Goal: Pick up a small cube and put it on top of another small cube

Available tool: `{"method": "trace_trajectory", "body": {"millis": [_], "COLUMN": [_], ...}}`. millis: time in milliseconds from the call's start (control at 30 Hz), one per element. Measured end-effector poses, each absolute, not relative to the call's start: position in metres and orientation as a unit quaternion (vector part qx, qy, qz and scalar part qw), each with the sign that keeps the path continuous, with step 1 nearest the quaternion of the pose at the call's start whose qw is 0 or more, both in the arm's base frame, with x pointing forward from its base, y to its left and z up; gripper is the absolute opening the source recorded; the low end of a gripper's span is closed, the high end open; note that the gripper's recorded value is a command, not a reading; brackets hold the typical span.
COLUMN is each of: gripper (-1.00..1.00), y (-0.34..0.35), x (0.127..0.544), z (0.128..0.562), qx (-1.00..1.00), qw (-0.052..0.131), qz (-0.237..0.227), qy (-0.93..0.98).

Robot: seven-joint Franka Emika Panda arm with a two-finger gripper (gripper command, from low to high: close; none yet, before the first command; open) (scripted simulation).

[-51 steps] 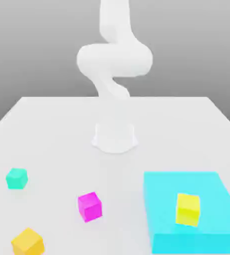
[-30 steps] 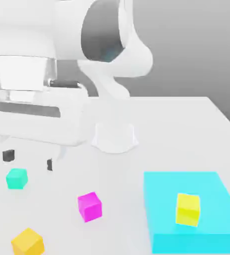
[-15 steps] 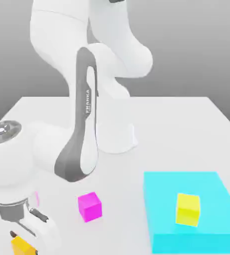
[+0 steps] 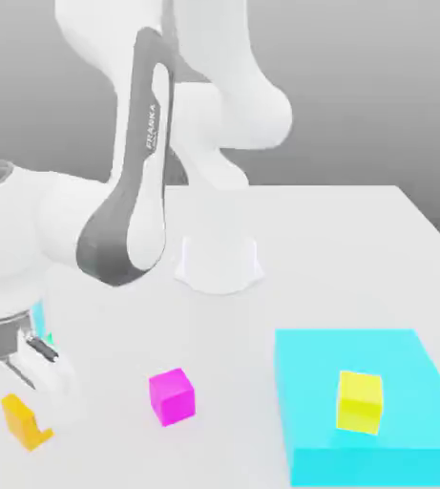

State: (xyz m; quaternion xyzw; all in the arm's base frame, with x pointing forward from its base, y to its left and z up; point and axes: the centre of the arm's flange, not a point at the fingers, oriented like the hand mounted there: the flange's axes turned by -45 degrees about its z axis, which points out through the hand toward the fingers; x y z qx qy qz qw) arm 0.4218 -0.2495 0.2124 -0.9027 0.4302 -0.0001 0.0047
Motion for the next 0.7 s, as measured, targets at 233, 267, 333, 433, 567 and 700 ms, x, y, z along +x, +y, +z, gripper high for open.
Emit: {"method": "trace_trajectory", "body": {"millis": [233, 267, 333, 433, 567, 700], "gripper": [-1.0, -1.0, -1.0, -1.0, -1.0, 1.0], "y": [-0.299, -0.304, -0.311, -0.31, -0.308, -0.307], "x": [0.318, 0.303, 0.271, 0.247, 0.246, 0.244], "z": [0.232, 0.234, 0.238, 0.233, 0.196, 0.179], "qx": [-0.802, -0.785, -0.748, -0.715, -0.712, -0.711], "qw": [0.005, 0.004, 0.003, 0.001, 0.001, 0.0], "qz": [-0.001, -0.001, -0.001, -0.001, -0.001, -0.001], "qy": [0.597, 0.619, 0.663, 0.699, 0.702, 0.703]}}
